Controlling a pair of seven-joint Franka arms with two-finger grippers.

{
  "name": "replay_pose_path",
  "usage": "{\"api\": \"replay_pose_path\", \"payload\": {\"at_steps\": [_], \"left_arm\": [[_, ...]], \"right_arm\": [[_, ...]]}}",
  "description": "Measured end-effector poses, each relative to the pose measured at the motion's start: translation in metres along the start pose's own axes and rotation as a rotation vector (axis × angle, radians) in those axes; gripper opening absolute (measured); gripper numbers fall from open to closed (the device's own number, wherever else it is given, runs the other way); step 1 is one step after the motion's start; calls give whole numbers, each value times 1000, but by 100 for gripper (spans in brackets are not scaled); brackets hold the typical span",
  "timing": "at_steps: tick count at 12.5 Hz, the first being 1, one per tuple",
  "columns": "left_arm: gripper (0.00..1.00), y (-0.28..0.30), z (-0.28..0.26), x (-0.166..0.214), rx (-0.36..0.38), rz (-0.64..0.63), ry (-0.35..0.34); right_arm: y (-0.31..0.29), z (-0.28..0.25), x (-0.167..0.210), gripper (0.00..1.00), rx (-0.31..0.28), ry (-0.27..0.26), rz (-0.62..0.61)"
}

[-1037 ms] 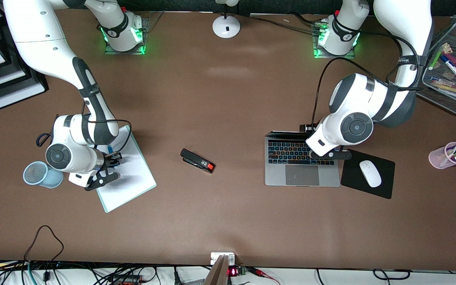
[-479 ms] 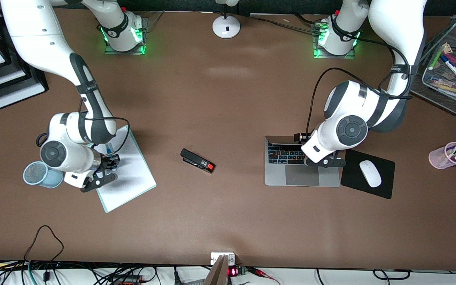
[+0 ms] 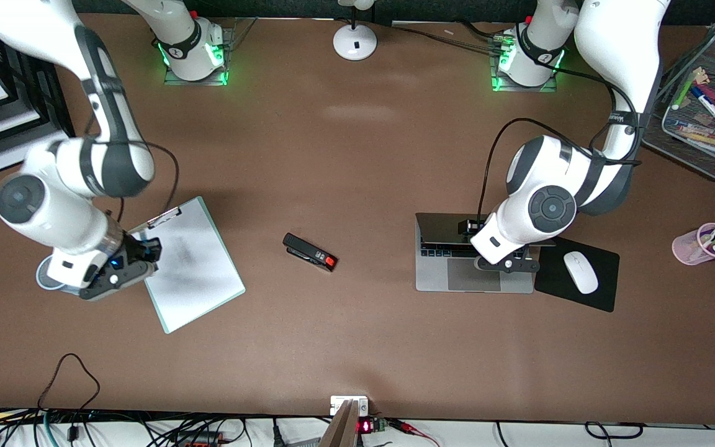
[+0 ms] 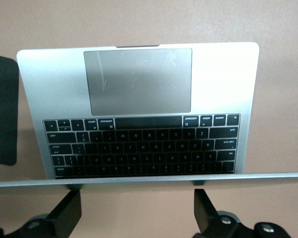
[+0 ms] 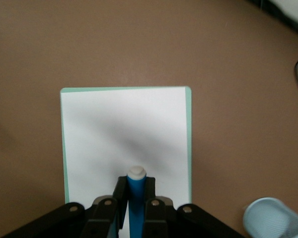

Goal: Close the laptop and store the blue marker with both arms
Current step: 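Lift the marker toward the cup while the left gripper pushes the lid down, then press the laptop lid shut with the left gripper, then lift it away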

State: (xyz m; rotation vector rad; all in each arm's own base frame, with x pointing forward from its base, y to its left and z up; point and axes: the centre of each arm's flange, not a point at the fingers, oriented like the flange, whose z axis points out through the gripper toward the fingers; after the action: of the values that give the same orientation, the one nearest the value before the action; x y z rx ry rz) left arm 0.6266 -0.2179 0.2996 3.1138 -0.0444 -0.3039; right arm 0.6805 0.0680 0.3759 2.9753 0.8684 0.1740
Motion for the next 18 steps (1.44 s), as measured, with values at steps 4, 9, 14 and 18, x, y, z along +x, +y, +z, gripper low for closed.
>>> {"api": "replay_pose_path", "payload": {"at_steps": [4,9,14,18], "left_arm": [[100,1,21,13,-15,5,29],[100,6,40,26,-33,11,69],[100,8,63,40,-50,9,102],[100,9,88,47,-60,9,119]], "right_arm": [[29,-39,-15,17,-40,38,-280],[83,-56,-48,17,-11,134,-625],[139,-34,-90,17,24,331,-1002],[155,-12,-116,17,95,379,-1144]]}}
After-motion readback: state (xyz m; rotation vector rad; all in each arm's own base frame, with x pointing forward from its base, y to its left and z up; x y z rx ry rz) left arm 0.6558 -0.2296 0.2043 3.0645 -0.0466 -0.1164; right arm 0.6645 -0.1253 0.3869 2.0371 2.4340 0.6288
